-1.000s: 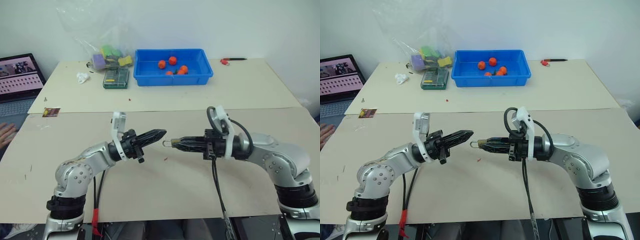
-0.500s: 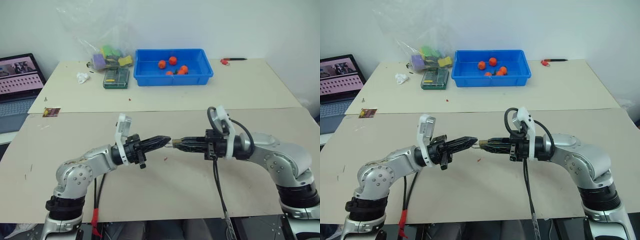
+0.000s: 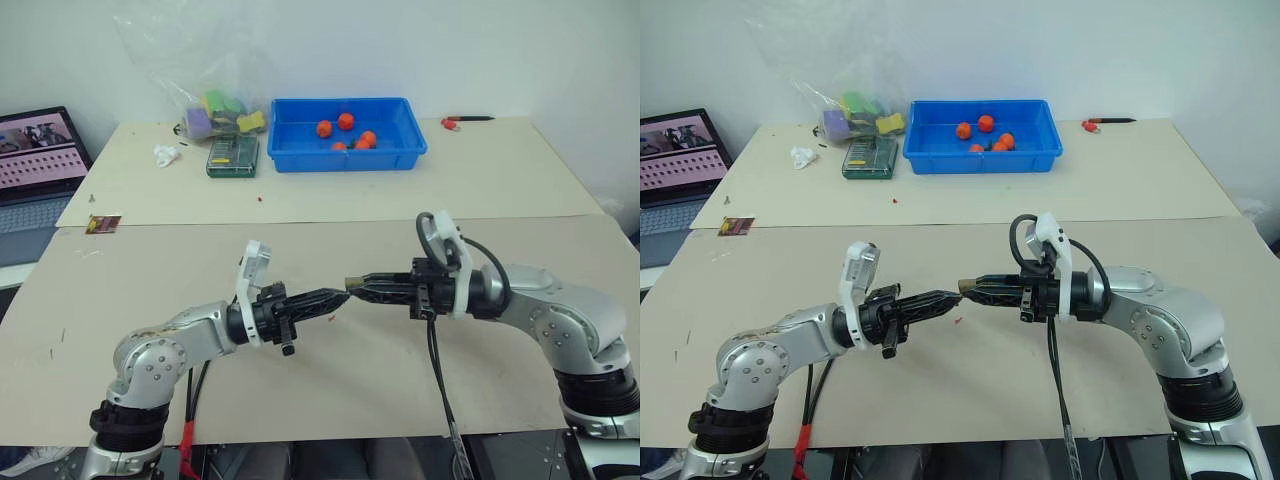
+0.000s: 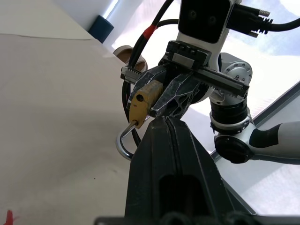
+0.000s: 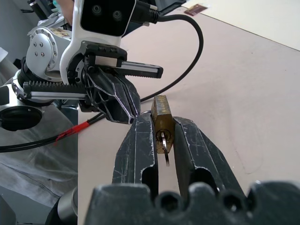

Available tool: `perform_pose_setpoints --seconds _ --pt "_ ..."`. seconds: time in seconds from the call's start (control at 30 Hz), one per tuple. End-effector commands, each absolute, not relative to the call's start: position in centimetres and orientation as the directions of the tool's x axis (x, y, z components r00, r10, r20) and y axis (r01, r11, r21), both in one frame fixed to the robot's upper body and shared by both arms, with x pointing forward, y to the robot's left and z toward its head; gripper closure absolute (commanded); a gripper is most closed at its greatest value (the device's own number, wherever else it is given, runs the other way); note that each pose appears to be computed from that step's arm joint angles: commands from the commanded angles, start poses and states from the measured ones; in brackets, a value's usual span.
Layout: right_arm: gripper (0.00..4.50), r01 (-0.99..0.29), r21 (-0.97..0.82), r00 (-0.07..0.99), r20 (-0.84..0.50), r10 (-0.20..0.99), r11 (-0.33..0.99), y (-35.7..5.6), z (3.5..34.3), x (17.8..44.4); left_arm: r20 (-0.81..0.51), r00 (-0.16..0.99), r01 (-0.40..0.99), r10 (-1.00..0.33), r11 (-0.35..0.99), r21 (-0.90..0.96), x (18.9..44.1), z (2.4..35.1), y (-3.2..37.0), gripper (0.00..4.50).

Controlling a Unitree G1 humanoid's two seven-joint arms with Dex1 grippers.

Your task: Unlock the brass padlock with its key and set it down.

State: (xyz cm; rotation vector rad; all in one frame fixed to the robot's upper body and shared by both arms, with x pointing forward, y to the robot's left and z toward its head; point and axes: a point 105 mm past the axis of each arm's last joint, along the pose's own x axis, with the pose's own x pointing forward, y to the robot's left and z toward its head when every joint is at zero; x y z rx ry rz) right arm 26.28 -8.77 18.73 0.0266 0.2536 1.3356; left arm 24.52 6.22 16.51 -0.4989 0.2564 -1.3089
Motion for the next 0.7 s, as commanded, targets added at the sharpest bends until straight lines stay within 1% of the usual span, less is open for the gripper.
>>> perform_pose_setpoints --seconds 0.03,0.7 --pt "4.41 -0.968 0.11 0.211 -0.133 0.968 0.226 -8.97 20.59 25.99 0.116 0.241 0.875 -0.964 0.164 -0.456 24.18 17.04 6.21 4.47" --pt "4.41 -0.967 0.118 0.211 -0.112 0.971 0.224 -9.04 21.45 25.69 0.102 0.273 0.874 -0.956 0.203 -0.441 24.74 16.28 6.28 4.47"
